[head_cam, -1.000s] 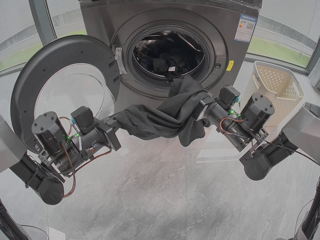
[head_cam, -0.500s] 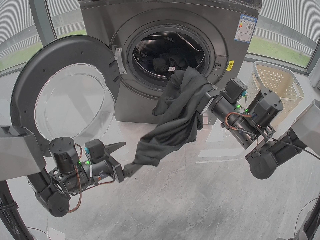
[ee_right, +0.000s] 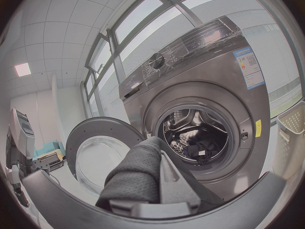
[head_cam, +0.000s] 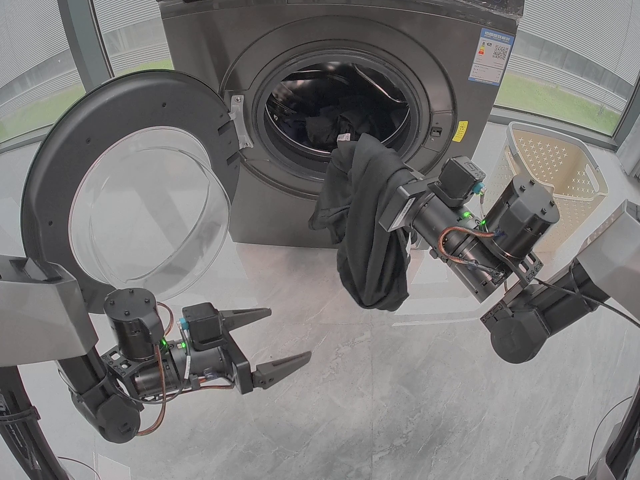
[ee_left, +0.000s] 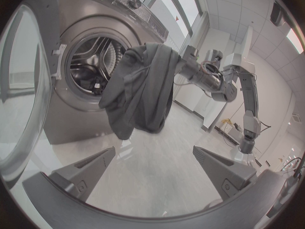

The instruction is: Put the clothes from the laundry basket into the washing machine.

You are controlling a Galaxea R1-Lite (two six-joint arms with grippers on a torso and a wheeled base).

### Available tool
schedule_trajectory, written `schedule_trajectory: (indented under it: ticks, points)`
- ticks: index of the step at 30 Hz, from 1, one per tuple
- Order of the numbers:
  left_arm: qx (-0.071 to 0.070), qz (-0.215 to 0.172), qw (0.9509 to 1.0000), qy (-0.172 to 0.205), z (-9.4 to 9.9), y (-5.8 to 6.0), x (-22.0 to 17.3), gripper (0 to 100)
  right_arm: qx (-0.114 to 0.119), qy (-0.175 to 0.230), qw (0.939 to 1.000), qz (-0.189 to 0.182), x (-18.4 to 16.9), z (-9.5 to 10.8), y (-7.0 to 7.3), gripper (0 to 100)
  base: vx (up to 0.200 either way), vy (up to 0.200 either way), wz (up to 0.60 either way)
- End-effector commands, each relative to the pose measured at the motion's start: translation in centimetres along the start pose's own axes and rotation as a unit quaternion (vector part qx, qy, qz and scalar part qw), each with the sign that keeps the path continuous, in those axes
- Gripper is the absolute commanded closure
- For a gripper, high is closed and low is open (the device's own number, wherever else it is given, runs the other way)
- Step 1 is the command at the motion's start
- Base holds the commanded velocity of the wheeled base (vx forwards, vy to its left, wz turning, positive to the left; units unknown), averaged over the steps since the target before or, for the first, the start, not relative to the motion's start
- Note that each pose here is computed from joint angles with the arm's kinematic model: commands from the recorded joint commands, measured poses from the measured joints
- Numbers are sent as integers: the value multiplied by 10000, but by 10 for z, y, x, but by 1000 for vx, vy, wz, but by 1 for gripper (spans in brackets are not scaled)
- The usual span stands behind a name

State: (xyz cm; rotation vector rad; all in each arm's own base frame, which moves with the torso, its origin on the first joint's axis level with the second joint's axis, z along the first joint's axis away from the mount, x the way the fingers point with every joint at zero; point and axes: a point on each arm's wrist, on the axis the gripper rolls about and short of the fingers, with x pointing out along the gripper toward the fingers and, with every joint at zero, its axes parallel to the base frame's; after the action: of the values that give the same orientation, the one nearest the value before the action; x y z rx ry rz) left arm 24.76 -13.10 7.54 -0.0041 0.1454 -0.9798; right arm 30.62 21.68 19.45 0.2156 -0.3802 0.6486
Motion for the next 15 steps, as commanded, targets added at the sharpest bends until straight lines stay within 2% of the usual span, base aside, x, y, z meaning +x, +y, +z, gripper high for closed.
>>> schedule_trajectory:
  ticks: [1, 2, 3, 6, 11, 15]
  points:
    - [153, -1, 9977, -660, 27, 8, 34, 0, 57, 224, 9997, 119, -3, -14, 11, 100, 0, 0, 0]
    - [153, -1, 9977, -660, 27, 8, 34, 0, 57, 224, 9997, 119, -3, -14, 11, 100, 0, 0, 0]
    - [135, 32, 9956, -923, 36, 10, 51, 0, 81, 281, 9995, 155, -4, -19, 15, 100, 0, 0, 0]
    - [97, 121, 9932, -1157, 42, 15, 70, 0, 95, 367, 9991, 176, -3, -27, 17, 100, 0, 0, 0]
    - [153, 56, 9912, -1313, 45, 17, 89, 0, 123, 464, 9986, 231, -3, -36, 22, 100, 0, 0, 0]
    - [108, 136, 9919, -1258, 42, 15, 97, 0, 151, 455, 9984, 303, -4, -34, 28, 100, 0, 0, 0]
